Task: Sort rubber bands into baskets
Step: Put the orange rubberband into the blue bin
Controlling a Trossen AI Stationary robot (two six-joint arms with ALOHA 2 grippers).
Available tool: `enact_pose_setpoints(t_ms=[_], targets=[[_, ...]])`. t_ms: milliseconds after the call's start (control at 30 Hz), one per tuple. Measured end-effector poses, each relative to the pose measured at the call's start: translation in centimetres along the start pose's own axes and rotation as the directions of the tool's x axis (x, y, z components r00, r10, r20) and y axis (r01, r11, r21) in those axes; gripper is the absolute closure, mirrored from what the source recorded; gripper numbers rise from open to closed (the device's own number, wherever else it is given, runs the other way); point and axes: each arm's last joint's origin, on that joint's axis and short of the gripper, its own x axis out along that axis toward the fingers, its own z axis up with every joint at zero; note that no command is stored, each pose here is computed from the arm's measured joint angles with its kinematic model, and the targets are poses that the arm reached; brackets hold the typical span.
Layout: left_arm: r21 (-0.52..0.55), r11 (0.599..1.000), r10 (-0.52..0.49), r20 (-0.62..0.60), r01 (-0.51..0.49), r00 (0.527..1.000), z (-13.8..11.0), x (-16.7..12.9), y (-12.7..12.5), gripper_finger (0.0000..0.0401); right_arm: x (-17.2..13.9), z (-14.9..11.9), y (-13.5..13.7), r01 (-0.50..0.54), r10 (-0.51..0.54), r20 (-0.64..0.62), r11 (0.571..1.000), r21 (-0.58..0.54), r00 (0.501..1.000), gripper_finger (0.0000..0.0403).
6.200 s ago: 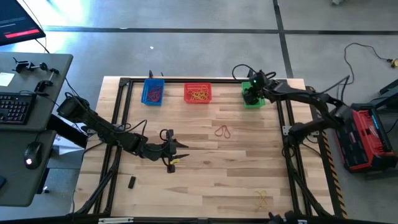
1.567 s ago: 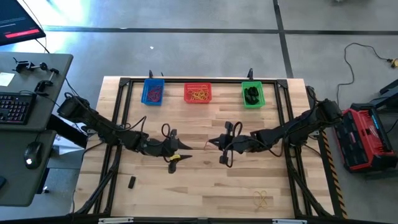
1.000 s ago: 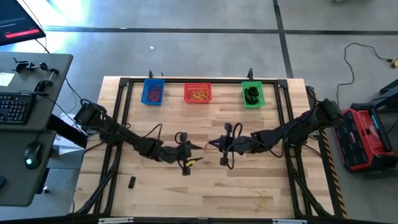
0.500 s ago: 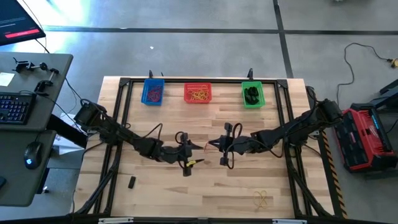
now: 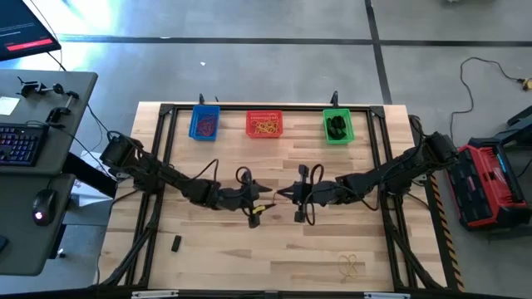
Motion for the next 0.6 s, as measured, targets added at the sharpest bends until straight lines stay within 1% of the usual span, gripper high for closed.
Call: enact_pose_setpoints(t_ms=[133,267,400,567,600], targets=[[-0.007,1.0,-0.003,0.013,0.003,1.0,0.46,0.07,-0.16,0.0171,0.0,0.02,0.0,0.0,0.0,0.002,1.0,-0.002,1.0,0.0403],[-0.006,1.0,-0.005,0.012,0.005,1.0,0.9,0.16,-0.31,0.0208,0.0,0.02,0.01,-0.003,0.003,0.002,1.0,-0.001,1.0,0.0403],[0.019,1.0,0.002,-0.015,-0.001,1.0,0.86,0.22,-0.32,0.0272,-0.01,0.02,0.12,-0.037,0.037,0.002,0.999,-0.002,0.999,0.0403],[0.052,0.999,-0.006,-0.021,0.007,1.0,0.89,0.33,-0.13,0.0371,-0.01,0.08,0.11,-0.035,0.035,0.008,0.999,0.006,0.999,0.0403],[0.059,0.998,-0.01,-0.022,0.011,1.0,0.89,0.34,-0.12,0.0386,-0.01,0.09,0.11,-0.035,0.034,0.008,0.999,0.014,0.999,0.0403]])
